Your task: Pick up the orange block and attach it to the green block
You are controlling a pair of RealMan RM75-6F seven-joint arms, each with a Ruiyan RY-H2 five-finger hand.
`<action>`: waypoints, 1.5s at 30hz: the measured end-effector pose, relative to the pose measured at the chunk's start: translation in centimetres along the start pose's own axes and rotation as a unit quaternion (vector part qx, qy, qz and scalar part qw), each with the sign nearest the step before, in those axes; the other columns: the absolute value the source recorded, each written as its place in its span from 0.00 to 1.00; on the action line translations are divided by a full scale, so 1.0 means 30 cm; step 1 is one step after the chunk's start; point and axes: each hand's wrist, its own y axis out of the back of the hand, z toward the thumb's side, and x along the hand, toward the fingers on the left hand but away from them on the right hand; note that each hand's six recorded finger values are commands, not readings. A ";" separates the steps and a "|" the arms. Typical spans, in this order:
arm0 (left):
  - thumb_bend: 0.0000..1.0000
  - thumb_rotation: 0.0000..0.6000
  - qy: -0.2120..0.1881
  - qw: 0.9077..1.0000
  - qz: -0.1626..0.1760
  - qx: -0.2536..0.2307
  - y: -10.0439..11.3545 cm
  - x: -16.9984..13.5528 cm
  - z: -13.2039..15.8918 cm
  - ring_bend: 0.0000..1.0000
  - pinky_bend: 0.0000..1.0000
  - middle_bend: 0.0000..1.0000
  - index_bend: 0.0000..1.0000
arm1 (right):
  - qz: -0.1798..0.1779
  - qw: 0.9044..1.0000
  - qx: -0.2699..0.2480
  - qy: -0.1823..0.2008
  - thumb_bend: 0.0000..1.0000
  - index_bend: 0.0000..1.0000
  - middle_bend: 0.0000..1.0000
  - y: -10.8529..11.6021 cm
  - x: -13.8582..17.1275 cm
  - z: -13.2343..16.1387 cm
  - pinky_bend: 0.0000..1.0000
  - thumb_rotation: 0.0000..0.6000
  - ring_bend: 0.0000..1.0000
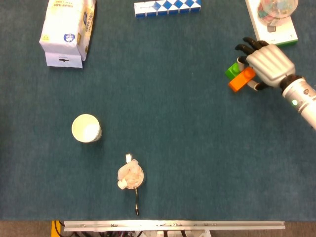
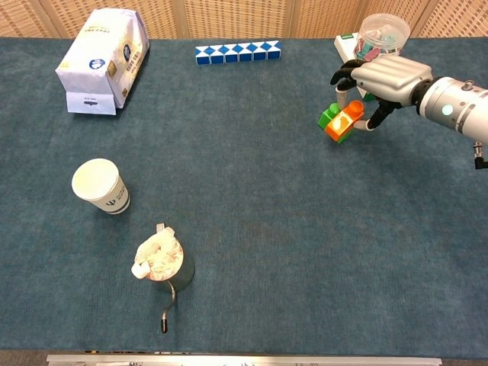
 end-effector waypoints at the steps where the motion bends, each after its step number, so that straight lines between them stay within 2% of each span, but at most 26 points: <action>1: 0.57 1.00 0.000 1.000 0.000 0.000 -0.001 0.000 -0.001 0.40 0.61 0.51 0.58 | 0.000 1.000 -0.001 0.001 0.25 0.60 0.17 0.001 0.000 0.001 0.21 1.00 0.06; 4: 0.57 1.00 0.001 1.000 -0.001 0.000 -0.002 -0.001 -0.002 0.40 0.61 0.51 0.58 | -0.003 1.000 -0.002 0.003 0.25 0.59 0.17 0.006 0.003 0.004 0.21 1.00 0.06; 6: 0.57 1.00 0.001 1.000 -0.001 0.000 -0.001 -0.001 -0.001 0.40 0.61 0.51 0.58 | -0.004 1.000 -0.002 0.004 0.25 0.55 0.17 0.009 0.005 0.006 0.21 1.00 0.06; 13: 0.58 1.00 0.000 1.000 -0.003 0.001 -0.004 -0.001 0.000 0.40 0.61 0.51 0.58 | -0.006 1.000 -0.004 0.010 0.25 0.25 0.17 0.022 0.018 0.013 0.21 1.00 0.05; 17: 0.58 1.00 0.000 1.000 -0.004 0.001 -0.005 -0.001 0.000 0.40 0.61 0.51 0.58 | -0.005 1.000 -0.004 0.010 0.24 0.17 0.17 0.030 0.023 0.010 0.21 1.00 0.05; 25: 0.58 1.00 -0.004 1.000 -0.002 0.002 -0.003 -0.005 0.007 0.40 0.61 0.51 0.58 | -0.016 1.000 -0.007 0.012 0.24 0.14 0.17 0.050 0.048 0.012 0.21 1.00 0.05; 32: 0.58 1.00 -0.019 1.000 0.003 0.004 0.003 -0.015 0.032 0.40 0.61 0.51 0.58 | -0.054 0.998 -0.022 0.009 0.20 0.14 0.17 0.114 0.146 0.010 0.21 1.00 0.05; 40: 0.57 1.00 -0.052 0.999 0.013 0.002 0.010 -0.017 0.080 0.40 0.61 0.51 0.58 | -0.119 0.990 -0.055 -0.046 0.20 0.14 0.18 0.163 0.343 -0.048 0.21 1.00 0.05; 45: 0.58 1.00 -0.078 0.996 0.035 0.002 0.024 -0.017 0.115 0.40 0.61 0.51 0.58 | -0.166 0.979 -0.073 -0.090 0.20 0.14 0.19 0.186 0.485 -0.099 0.21 1.00 0.05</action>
